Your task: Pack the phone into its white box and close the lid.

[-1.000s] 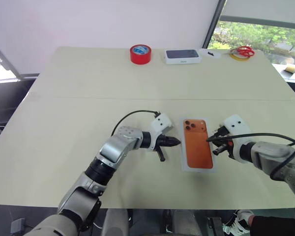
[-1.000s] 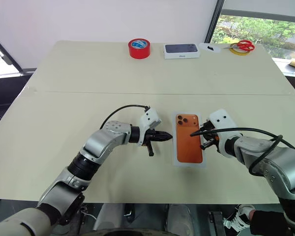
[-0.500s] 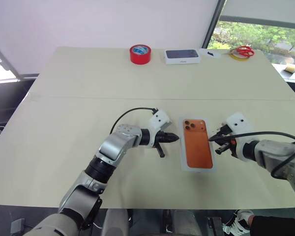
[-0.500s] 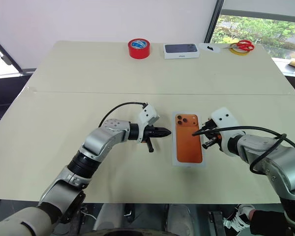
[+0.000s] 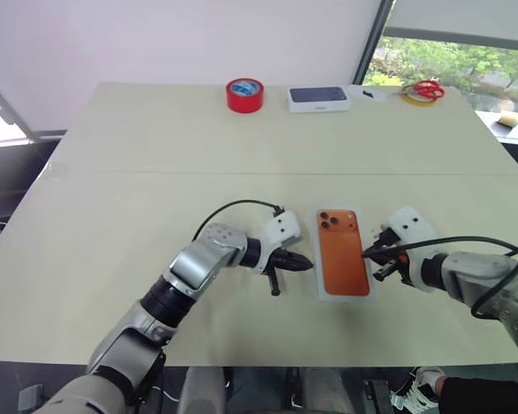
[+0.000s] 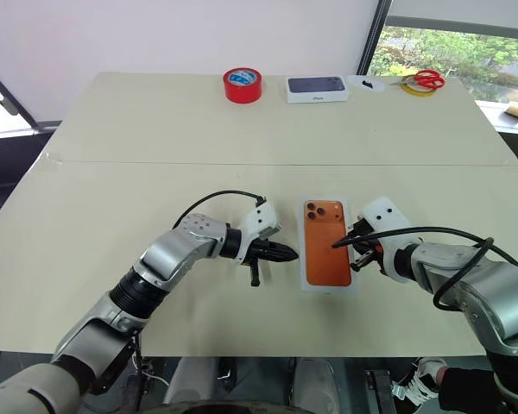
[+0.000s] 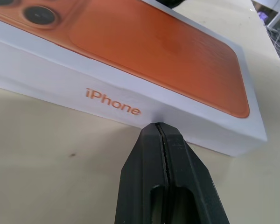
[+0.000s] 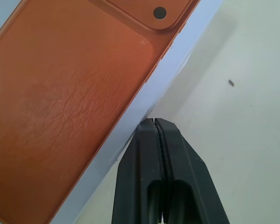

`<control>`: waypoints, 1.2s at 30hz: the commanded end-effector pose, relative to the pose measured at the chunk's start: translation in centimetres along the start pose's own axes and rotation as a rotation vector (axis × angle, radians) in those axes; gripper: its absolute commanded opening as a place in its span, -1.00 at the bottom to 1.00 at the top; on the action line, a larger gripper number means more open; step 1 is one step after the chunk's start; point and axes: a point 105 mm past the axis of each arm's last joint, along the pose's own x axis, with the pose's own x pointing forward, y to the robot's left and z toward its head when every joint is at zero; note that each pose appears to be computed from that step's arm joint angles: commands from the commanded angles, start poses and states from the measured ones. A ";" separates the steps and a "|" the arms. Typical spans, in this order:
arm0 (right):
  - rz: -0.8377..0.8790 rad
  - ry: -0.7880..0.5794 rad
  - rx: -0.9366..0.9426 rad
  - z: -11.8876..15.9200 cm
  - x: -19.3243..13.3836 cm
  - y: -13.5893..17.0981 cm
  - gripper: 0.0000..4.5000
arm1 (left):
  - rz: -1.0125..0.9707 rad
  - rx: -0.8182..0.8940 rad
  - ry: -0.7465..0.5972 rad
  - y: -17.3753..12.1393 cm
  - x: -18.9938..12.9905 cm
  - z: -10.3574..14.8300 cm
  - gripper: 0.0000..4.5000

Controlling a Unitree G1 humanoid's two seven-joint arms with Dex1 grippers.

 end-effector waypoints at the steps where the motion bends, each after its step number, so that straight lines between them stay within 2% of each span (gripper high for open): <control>1: 0.051 -0.066 -0.035 1.5 -0.8 1.2 -0.99 | -0.008 0.015 -0.076 -0.3 0.5 2.0 -1.00; 6: 0.045 -0.072 -0.033 1.6 -1.1 1.0 -0.99 | -0.018 -0.019 -0.123 -0.5 0.6 2.8 -1.00; 15: 0.050 -0.077 -0.037 1.7 -1.2 1.0 -0.99 | -0.017 -0.042 -0.137 -0.6 0.3 2.8 -1.00; 22: -0.021 -0.054 -0.037 1.0 -1.1 -0.5 -0.99 | 0.060 -0.091 -0.161 1.0 -0.6 2.6 -1.00; 28: -0.055 -0.124 -0.075 2.2 -3.1 -2.4 -0.99 | 0.106 -0.155 -0.294 2.5 -2.0 5.4 -1.00; 32: 0.070 -0.162 -0.117 2.3 -3.8 -0.3 -0.99 | 0.152 -0.105 -0.257 3.1 -0.5 5.8 -1.00; 36: 0.153 -0.140 -0.111 1.2 -3.0 1.9 -0.99 | 0.198 -0.081 -0.176 4.0 1.3 4.7 -1.00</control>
